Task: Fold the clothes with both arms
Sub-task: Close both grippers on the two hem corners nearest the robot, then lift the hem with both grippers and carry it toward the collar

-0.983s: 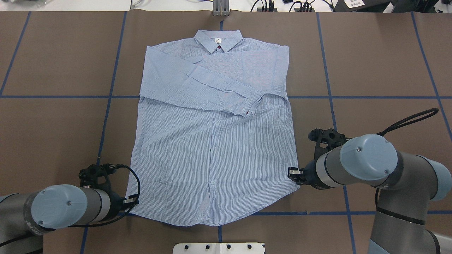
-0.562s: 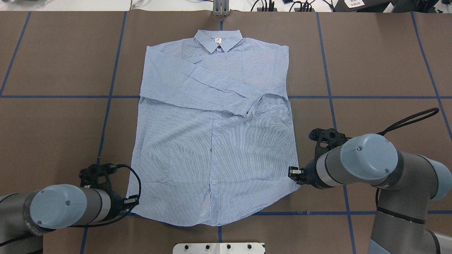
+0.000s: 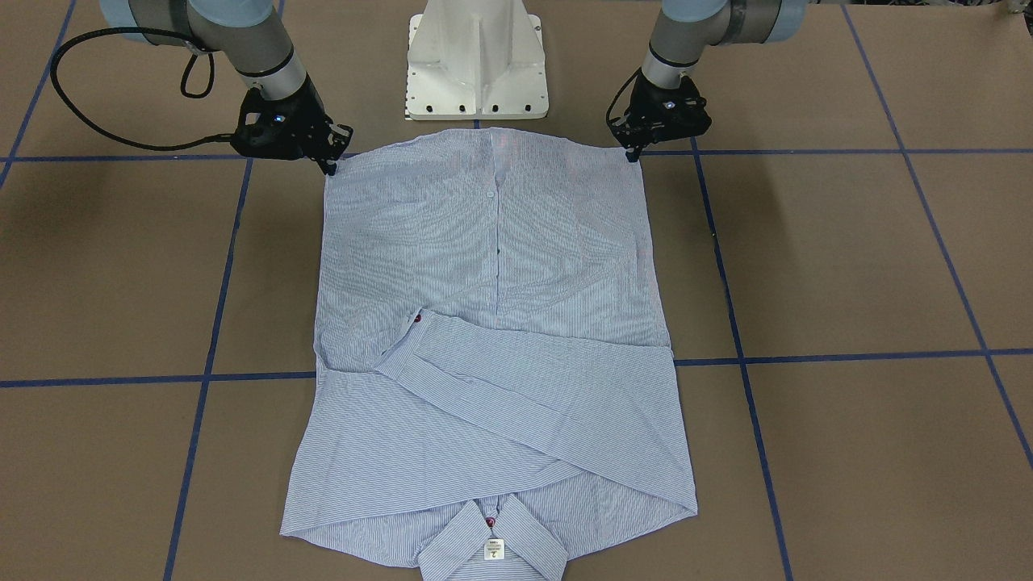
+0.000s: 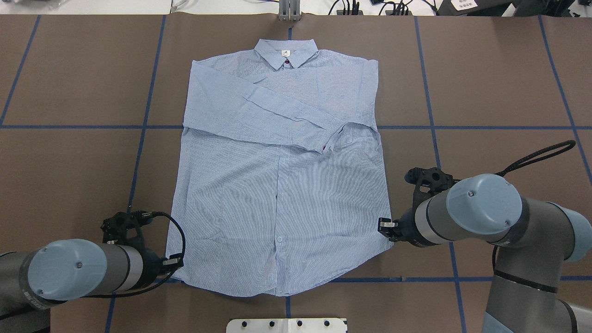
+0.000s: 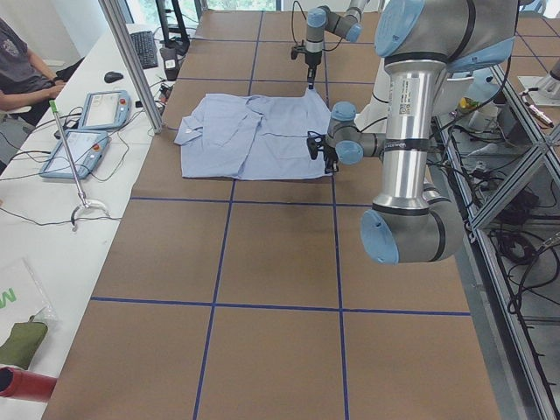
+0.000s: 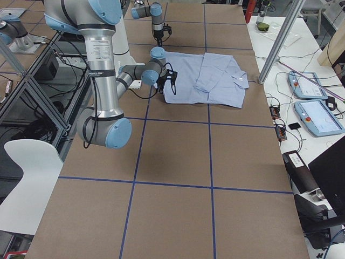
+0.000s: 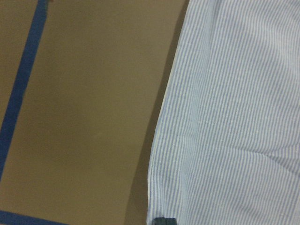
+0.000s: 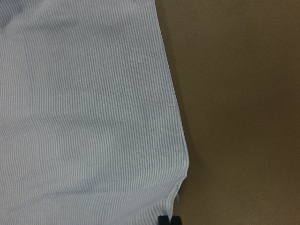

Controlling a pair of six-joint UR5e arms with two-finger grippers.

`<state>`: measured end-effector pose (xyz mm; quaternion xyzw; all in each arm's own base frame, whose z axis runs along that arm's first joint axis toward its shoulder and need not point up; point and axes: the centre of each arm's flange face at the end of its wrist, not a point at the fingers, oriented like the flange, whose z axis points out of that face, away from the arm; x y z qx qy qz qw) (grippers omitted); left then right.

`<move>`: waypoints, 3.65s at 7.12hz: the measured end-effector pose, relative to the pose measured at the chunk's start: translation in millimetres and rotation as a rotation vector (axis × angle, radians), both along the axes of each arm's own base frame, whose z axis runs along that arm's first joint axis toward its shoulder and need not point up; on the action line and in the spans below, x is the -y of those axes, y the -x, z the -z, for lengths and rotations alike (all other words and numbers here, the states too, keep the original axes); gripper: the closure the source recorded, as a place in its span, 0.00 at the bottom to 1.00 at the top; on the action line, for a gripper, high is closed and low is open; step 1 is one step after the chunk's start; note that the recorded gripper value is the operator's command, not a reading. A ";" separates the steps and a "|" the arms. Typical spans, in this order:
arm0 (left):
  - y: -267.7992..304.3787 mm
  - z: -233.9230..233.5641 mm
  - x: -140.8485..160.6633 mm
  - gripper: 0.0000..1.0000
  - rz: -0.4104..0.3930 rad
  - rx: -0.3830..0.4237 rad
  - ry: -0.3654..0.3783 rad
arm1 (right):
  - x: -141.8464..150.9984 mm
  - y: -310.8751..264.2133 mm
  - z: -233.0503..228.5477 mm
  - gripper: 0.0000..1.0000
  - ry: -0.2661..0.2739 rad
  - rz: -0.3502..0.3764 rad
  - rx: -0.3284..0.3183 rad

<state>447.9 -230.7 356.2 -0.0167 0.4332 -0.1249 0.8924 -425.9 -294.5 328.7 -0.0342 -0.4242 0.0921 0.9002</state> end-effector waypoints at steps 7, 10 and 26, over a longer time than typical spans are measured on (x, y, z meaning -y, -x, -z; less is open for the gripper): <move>33.7 40.9 -8.3 1.00 -0.009 -0.004 -0.004 | -14.3 -30.2 23.8 1.00 0.085 0.109 0.089; 37.7 59.6 -40.3 1.00 -0.094 -0.008 0.008 | -41.4 -57.5 39.1 1.00 0.160 0.216 0.149; 47.3 92.9 191.6 1.00 0.012 0.083 -0.192 | 242.7 -46.3 48.4 1.00 0.130 -0.097 0.119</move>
